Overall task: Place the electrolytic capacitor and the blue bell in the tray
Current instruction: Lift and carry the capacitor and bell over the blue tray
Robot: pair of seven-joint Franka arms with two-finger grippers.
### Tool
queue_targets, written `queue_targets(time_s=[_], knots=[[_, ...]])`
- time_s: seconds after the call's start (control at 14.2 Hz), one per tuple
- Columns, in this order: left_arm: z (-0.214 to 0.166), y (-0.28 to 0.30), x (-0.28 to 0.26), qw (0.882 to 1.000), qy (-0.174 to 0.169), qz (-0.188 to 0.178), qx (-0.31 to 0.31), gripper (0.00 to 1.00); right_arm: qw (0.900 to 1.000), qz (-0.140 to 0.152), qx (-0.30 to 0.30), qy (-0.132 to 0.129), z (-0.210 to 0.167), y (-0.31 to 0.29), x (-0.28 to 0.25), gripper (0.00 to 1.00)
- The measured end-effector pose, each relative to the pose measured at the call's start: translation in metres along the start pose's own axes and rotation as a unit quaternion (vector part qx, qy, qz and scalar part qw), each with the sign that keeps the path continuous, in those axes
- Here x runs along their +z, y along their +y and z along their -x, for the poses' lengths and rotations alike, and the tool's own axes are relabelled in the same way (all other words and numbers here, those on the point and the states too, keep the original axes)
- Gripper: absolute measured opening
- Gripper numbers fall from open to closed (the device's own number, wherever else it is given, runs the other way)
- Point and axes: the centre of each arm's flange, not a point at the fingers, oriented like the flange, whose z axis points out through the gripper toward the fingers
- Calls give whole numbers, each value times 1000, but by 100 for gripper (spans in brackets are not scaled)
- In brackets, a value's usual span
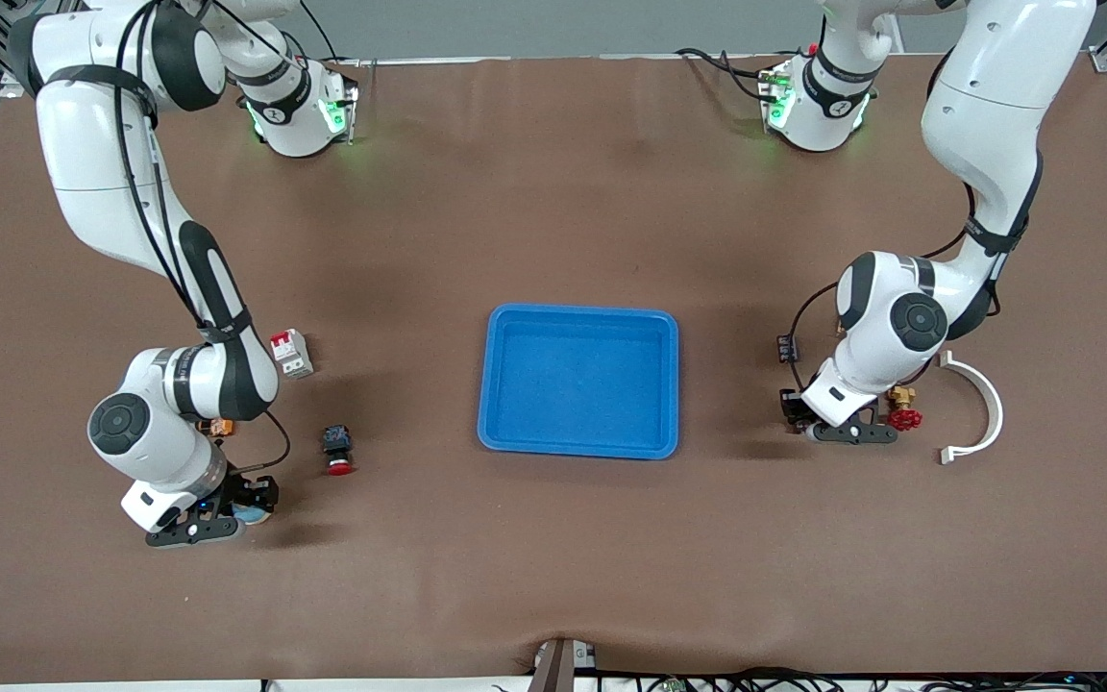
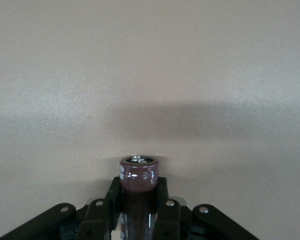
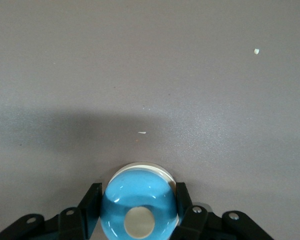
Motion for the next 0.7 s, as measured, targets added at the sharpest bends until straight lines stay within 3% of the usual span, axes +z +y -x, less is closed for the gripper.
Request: queue_targets(time_s=[0.14,0.49,0.7], knots=[[-4,3,-6,1000,4,0,-16,31,1000,-2,-2,-8,0,-3,-1,64],[-20,18,-48,994,0,-1,-113,31,997,-19,-13,-67,-28,-23,-45,64],[-30,53,-82,970,-18,-1,-243,31,997,-24,-13,-77,-46,-61,-86,64]])
